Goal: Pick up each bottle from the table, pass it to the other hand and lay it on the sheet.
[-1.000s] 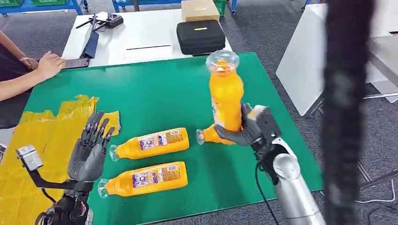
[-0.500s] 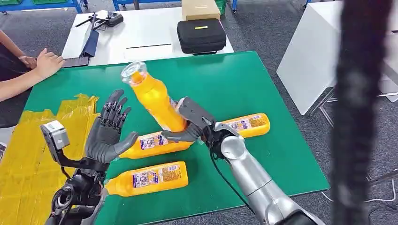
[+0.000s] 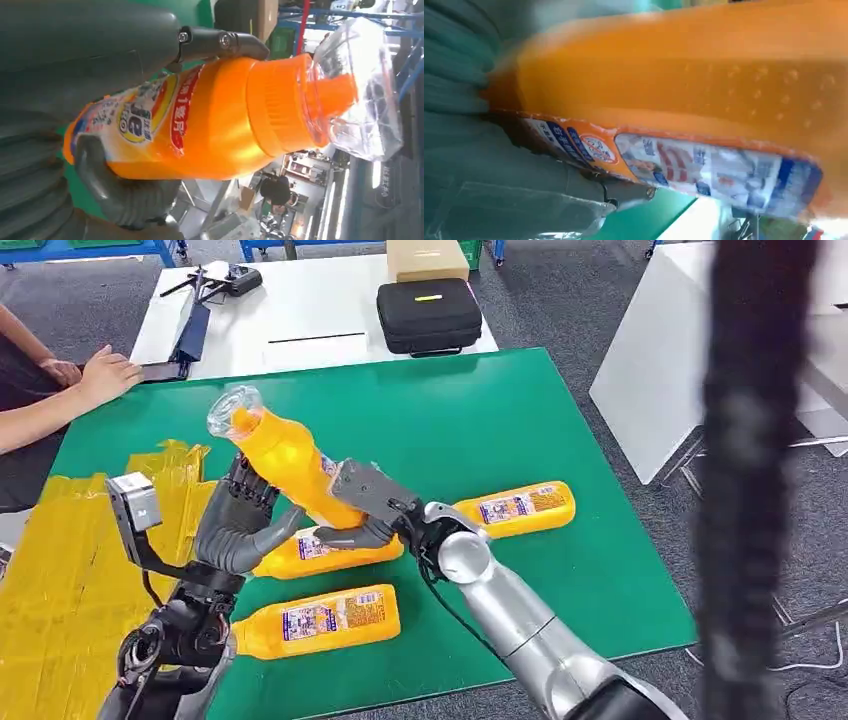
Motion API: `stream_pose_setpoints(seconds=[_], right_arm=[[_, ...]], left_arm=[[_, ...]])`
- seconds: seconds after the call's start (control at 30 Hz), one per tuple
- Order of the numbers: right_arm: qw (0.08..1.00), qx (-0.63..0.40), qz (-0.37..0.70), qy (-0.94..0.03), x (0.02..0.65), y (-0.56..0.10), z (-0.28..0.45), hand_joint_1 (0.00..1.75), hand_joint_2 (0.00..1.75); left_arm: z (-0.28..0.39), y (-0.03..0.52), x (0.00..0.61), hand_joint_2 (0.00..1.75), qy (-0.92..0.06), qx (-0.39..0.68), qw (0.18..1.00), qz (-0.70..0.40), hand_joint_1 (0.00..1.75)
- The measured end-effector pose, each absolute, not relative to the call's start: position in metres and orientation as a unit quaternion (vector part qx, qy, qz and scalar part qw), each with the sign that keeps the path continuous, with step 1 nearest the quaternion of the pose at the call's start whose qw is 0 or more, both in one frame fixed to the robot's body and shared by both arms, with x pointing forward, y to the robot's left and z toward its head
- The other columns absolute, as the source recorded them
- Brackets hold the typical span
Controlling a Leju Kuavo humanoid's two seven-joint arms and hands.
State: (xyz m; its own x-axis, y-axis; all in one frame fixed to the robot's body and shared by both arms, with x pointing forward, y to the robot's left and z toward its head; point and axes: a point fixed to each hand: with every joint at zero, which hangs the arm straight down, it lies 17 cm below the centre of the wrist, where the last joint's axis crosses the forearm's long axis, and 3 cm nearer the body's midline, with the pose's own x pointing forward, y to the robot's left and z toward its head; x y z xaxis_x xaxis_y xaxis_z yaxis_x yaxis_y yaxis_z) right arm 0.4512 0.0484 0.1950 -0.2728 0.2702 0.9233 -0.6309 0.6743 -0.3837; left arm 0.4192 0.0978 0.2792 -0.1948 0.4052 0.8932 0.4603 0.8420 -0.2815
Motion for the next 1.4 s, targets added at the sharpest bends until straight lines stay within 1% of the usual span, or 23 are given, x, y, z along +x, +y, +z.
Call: stream_pose_setpoints(seconds=[0.17,0.27,0.53,0.77,0.8,0.83,1.1,1.4], right_arm=[[0.577,0.129,0.407,-0.696,0.435,0.073,0.194,1.75,1.75],[0.574,0.126,0.411,-0.697,0.434,0.075,0.195,1.75,1.75],[0.542,0.094,0.464,-0.695,0.416,0.096,0.186,1.75,1.75],[0.536,0.082,0.488,-0.684,0.41,0.103,0.175,1.75,1.75],[0.535,0.081,0.491,-0.683,0.41,0.103,0.174,1.75,1.75],[0.534,0.08,0.494,-0.682,0.41,0.103,0.172,1.75,1.75],[0.538,0.085,0.5,-0.673,0.408,0.105,0.166,1.75,1.75],[0.546,0.084,0.494,-0.671,0.411,0.102,0.16,1.75,1.75]], left_arm=[[0.278,0.097,0.425,1.75,-0.766,-0.283,0.577,-0.017,0.0],[0.276,0.097,0.427,1.75,-0.764,-0.283,0.579,-0.014,0.0],[0.26,0.101,0.436,1.75,-0.753,-0.257,0.606,0.007,0.0],[0.249,0.102,0.437,1.75,-0.743,-0.253,0.619,0.019,0.0],[0.248,0.103,0.438,1.75,-0.742,-0.253,0.621,0.022,1.22],[0.247,0.103,0.438,1.75,-0.74,-0.254,0.622,0.025,1.75],[0.245,0.107,0.438,1.75,-0.738,-0.263,0.62,0.05,1.75],[0.241,0.107,0.44,1.75,-0.735,-0.263,0.622,0.054,1.75]])
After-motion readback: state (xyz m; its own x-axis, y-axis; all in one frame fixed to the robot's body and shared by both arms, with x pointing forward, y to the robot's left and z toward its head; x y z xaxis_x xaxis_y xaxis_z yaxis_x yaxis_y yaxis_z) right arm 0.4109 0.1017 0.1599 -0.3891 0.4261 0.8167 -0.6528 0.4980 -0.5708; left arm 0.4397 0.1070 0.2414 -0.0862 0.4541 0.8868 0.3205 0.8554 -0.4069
